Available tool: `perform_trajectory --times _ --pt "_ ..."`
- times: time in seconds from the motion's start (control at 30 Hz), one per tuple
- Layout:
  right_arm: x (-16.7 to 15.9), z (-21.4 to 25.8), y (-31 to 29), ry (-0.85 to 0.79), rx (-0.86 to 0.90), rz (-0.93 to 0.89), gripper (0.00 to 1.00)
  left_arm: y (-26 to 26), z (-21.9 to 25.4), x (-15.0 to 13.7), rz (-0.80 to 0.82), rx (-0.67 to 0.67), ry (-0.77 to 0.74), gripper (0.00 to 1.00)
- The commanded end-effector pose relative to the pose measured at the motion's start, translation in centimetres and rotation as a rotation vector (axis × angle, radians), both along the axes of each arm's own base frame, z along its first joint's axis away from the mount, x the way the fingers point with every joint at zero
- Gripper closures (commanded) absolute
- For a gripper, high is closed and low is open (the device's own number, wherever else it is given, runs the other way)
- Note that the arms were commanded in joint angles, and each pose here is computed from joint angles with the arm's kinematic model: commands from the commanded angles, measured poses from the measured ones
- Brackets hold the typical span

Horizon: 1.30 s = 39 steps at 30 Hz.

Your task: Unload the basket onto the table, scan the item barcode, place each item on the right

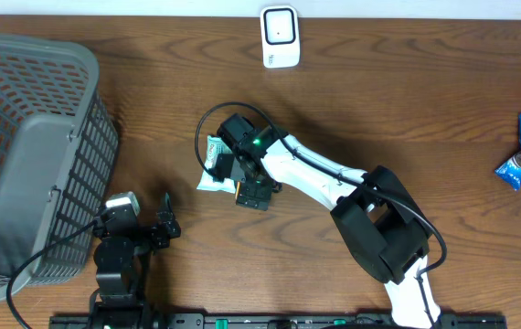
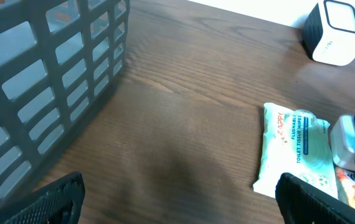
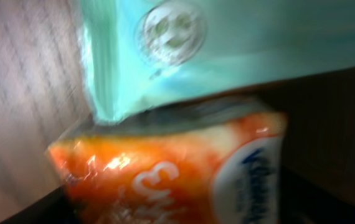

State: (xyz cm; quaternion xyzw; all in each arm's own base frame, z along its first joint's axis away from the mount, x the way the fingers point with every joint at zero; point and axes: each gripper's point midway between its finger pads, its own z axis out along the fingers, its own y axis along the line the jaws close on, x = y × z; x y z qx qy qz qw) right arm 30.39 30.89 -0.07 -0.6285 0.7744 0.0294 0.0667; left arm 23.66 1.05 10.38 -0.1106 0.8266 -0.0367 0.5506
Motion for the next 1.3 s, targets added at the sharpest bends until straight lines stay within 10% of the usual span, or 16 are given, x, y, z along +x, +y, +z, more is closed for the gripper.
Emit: perform_trajectory --times 0.0,0.2,0.4,0.93,1.27 --pt "0.5 -1.0 -0.7 -0.022 -0.029 -0.064 0.03 0.3 -1.3 -0.3 0.013 0.013 0.032 0.02" --pt "0.8 -0.9 -0.2 -0.026 -0.004 -0.125 0.02 0.3 -1.3 -0.3 0.013 0.013 0.032 0.02" --pt "0.8 -0.9 -0.3 -0.018 -0.006 -0.174 0.28 0.3 -1.3 -0.3 0.013 0.013 0.032 0.02" --pt "1.5 3.8 -3.4 -0.021 -0.138 -0.674 0.34 0.3 -1.3 -0.3 0.013 0.013 0.032 0.02" --pt "-2.3 5.5 -3.5 0.366 -0.112 -1.062 0.33 0.3 -1.3 -0.3 0.013 0.013 0.032 0.02"
